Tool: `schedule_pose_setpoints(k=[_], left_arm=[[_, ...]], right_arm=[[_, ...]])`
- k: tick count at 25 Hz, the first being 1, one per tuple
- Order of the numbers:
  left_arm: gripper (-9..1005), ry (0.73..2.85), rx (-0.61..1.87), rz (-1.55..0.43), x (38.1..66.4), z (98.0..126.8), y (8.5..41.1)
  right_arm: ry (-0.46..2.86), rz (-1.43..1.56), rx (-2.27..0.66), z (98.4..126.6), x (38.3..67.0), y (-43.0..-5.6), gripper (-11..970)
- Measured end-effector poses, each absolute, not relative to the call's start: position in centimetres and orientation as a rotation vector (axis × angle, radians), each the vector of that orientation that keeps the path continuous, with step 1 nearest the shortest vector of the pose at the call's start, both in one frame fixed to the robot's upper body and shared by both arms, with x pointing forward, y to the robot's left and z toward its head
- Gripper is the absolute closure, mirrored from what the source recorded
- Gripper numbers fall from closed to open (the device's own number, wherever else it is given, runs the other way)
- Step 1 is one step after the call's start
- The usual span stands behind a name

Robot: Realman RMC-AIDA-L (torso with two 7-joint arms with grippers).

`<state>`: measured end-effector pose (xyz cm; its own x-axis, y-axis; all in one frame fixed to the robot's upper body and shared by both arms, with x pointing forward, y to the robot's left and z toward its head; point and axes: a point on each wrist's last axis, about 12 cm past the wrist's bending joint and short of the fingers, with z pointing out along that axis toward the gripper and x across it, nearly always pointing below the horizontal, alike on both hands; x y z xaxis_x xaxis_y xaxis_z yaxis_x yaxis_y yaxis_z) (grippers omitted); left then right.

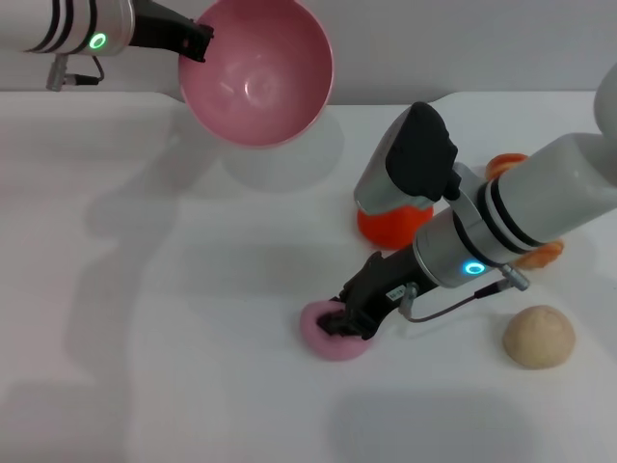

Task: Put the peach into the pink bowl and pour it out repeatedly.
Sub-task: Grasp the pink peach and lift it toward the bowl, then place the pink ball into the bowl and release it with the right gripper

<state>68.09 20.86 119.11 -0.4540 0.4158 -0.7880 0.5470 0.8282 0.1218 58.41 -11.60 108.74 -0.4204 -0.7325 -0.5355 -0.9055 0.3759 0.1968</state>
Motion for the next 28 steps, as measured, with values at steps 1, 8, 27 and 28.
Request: schedule_pose_setpoints(k=[1,8,27,28], left_arm=[[950,2.111,0.706,-0.186,68.1,119.1,20.8],[950,2.114,0.707,-0.183,68.1,119.0,20.9],[950,2.183,0.872,-0.222,66.4,117.6,18.0],[950,2.182,0.879,-0.224,66.4,117.6,17.8]], right_arm=[[2.278,0.668,-1.431,108.8,58.4,-11.6,617],[2.146,0.695,-1.444,112.0,58.3,-10.8,822],[1.688,0.485,-1.231,124.3,59.7,-13.8,901],[1.692,0.482,-1.226,124.1,59.8,-13.8,897]])
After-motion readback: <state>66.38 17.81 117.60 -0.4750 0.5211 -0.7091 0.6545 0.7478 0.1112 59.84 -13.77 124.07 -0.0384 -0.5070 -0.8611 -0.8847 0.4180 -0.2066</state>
